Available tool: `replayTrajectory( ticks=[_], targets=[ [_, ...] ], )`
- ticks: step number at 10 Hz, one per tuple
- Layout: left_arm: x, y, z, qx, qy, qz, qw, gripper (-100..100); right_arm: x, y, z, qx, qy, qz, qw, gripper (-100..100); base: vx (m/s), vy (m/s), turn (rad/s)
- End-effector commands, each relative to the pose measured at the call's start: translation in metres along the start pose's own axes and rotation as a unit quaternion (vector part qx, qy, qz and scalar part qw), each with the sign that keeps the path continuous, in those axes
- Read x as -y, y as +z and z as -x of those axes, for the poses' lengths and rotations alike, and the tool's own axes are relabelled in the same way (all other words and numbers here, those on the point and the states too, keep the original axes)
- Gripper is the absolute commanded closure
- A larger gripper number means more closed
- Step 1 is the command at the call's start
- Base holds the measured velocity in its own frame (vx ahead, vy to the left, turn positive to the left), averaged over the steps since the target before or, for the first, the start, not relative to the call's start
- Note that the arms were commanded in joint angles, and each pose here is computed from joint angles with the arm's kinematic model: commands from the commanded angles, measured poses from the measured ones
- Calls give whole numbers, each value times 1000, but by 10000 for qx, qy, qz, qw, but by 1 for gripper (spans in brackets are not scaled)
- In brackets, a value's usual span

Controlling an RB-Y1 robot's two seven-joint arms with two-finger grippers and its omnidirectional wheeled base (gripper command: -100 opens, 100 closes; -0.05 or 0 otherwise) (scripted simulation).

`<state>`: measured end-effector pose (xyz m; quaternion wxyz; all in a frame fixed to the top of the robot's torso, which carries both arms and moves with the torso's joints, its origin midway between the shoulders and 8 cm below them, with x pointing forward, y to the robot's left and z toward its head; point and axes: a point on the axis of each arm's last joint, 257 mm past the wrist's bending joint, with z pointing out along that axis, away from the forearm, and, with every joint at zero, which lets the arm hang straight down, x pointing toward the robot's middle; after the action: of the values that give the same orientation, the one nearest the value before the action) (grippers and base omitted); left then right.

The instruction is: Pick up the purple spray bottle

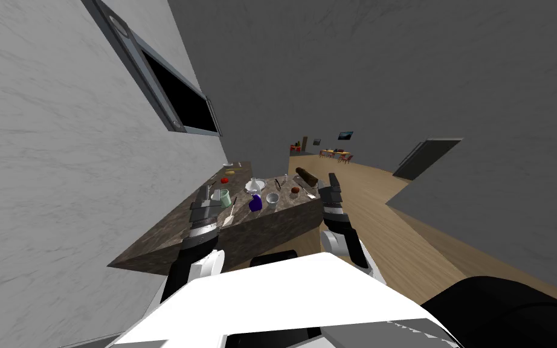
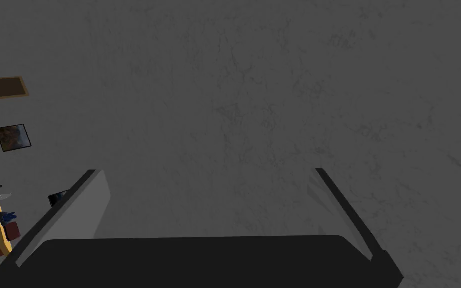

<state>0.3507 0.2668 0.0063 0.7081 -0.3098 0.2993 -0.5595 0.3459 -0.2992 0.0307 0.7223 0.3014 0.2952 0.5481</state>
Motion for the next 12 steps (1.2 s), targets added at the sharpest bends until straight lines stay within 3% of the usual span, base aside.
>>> replayTrajectory(
  ticks=[1, 5, 6, 8, 9, 10, 11, 12],
  targets=[
    [-5, 1, -3, -145, -193, 87, 9997, -100, 0, 0, 0, 0, 0, 0, 10000, 0, -8, 31, -100],
    [-22, 5, -8, -491, -845, 448, 9942, -100, 0, 0, 0, -1, 0, 0, 10000, 0, -35, 74, -139],
    [-22, 5, -8, -489, -895, 451, 9938, -100, 0, 0, 0, -1, 0, 0, 10000, 0, -12, 59, -78],
    [-34, 7, -12, -673, -1297, 743, 9865, -100, 0, 0, 0, 0, 0, 0, 10000, 0, -23, 65, -175],
    [-34, 7, -12, -674, -1383, 751, 9852, -100, 0, 0, 0, -1, 0, 0, 10000, 0, -32, 64, -90],
    [-41, 7, -14, -770, -1581, 926, 9801, -100, 0, 0, 0, 0, -1, 0, 10000, 0, -23, 66, -146],
    [-41, 7, -14, -764, -1647, 931, 9790, -100, 0, 0, 0, -1, 0, 0, 10000, 0, -19, 52, -89],
    [-49, 7, -16, -856, -1841, 1125, 9727, -100, 0, 0, 0, 0, -1, 0, 10000, 0, -33, 61, -201]
  ],
)
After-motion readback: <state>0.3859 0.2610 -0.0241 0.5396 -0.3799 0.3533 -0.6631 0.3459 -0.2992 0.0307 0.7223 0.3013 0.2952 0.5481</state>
